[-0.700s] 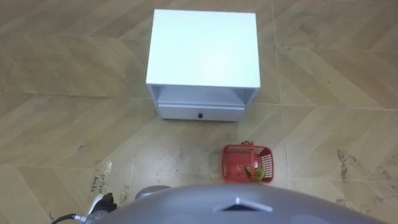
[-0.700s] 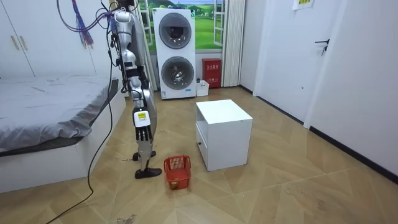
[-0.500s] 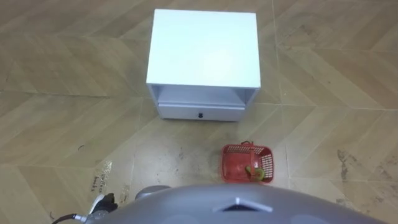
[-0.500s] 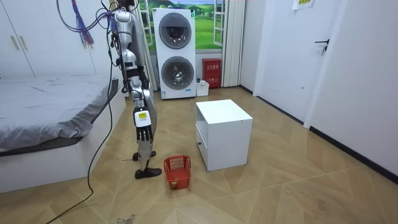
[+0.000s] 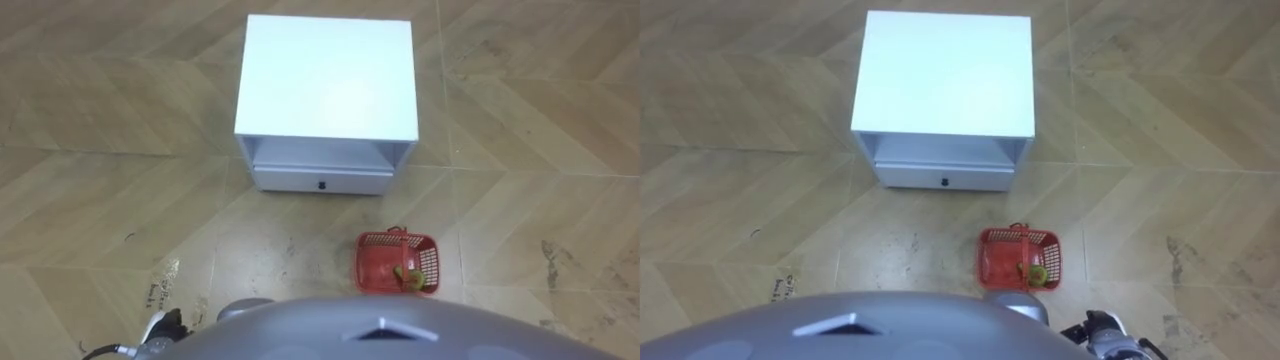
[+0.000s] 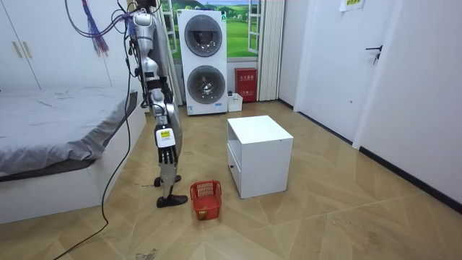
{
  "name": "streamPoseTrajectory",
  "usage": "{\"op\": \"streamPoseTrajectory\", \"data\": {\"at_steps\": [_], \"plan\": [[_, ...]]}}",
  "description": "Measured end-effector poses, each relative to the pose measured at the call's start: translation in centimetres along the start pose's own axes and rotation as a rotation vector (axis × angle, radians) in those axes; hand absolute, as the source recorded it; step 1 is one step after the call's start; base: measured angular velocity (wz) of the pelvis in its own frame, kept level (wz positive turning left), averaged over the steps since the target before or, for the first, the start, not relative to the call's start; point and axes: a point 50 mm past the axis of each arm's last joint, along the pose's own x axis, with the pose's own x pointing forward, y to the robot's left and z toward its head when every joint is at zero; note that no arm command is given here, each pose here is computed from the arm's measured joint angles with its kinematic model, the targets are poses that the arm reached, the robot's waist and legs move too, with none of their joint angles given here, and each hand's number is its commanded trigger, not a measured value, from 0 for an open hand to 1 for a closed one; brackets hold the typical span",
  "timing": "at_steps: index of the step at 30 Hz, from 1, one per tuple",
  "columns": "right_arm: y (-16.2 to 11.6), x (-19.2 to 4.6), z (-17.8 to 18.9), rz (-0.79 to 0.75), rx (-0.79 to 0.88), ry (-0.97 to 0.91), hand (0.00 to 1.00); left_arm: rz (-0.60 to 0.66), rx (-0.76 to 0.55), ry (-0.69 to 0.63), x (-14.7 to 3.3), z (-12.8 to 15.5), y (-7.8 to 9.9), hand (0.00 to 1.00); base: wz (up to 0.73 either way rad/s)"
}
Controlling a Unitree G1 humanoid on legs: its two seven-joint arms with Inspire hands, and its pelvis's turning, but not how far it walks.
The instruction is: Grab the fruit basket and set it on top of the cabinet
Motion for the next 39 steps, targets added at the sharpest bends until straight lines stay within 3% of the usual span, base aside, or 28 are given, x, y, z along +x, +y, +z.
{"op": "streamPoseTrajectory", "data": {"at_steps": [17,24,28,32,34,39], "plan": [[0.0,0.0,-0.1,-0.002,0.015,0.001,0.0,0.007,-0.004,0.002,0.0,-0.2,-0.1,0.0,0.05],[-1.7,-0.1,3.4,-0.067,0.129,-0.078,0.0,0.048,-0.043,-0.063,0.3,2.8,1.3,0.0,-0.02],[-2.6,-0.2,5.2,-0.089,0.184,-0.127,0.0,0.066,-0.069,-0.068,0.4,2.7,2.1,0.0,0.01],[-2.7,-0.2,4.7,-0.083,0.261,-0.115,0.0,0.089,-0.1,-0.047,0.5,1.9,3.2,0.0,0.11],[-3.1,-0.4,6.7,-0.085,0.321,-0.182,0.0,0.095,-0.13,-0.037,0.5,1.9,3.6,0.0,-0.06],[-3.7,-1.5,12.0,-0.059,0.344,-0.34,0.0,0.136,-0.259,-0.119,0.6,5.4,5.2,0.0,-0.09]]}}
